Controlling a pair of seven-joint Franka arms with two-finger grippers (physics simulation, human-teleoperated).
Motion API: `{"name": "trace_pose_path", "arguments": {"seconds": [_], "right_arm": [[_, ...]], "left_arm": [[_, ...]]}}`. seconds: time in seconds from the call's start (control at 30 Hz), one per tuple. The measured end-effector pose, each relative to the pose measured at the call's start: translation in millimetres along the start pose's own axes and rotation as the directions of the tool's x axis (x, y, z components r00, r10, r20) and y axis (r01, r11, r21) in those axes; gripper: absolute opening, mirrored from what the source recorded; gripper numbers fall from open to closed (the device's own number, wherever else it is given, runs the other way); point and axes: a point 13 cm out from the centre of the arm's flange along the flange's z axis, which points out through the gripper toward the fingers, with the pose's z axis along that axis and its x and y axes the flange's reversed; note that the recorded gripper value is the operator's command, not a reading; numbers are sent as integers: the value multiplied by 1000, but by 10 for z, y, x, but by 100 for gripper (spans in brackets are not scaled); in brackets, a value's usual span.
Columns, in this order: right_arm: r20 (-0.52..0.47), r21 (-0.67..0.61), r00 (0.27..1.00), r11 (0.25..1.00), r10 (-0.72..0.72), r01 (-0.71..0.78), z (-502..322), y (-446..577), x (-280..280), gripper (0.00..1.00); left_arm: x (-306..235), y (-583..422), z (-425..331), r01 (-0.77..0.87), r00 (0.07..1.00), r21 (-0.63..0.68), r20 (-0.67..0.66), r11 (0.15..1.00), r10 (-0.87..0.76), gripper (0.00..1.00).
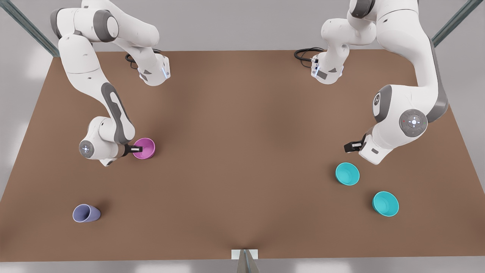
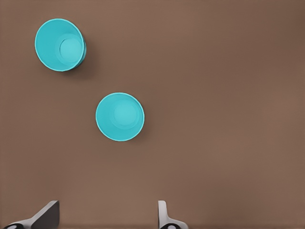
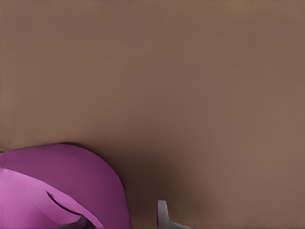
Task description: Stack the blue bowl on the pink bowl
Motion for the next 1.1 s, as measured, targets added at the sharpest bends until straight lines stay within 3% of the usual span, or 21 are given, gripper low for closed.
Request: {"name": "trace_pose_path", "arguments": {"seconds": [0.07,0.23,0.37,0.5,0.7,0.73,0.77,0.9,1.1], "right_arm": [[12,-8,1000,1000,-12,12,-72,56,-49,21],[75,-18,994,996,-80,82,-457,497,-379,21],[196,-151,946,946,-257,288,-742,2888,-875,21],[301,-219,885,877,-355,427,-286,5012,-1054,21],[339,-273,910,901,-237,336,458,5614,-1076,21],[341,-280,916,907,-212,315,498,5605,-1108,30],[345,-287,919,912,-189,295,511,5597,-1136,100],[360,-327,927,916,-109,234,305,5659,-1189,100],[338,-467,937,880,85,88,-1454,5227,-1353,100]], "left_arm": [[0,0,-2,1,1000,0,0,1000,-1,100],[13,3,-5,3,1000,-1,-3,1000,-3,100],[30,-19,-1,0,1000,-2,-8,1000,0,100],[164,-431,-18,-56,998,35,-19,998,57,100],[12,-38,42,-45,998,82,-32,996,48,100],[-126,142,208,-32,998,86,-46,996,36,100],[-287,243,370,-30,998,91,-52,995,35,100],[-972,658,1102,-48,997,116,-56,992,55,100],[-1125,776,2278,-130,981,189,-115,973,154,100]]}}
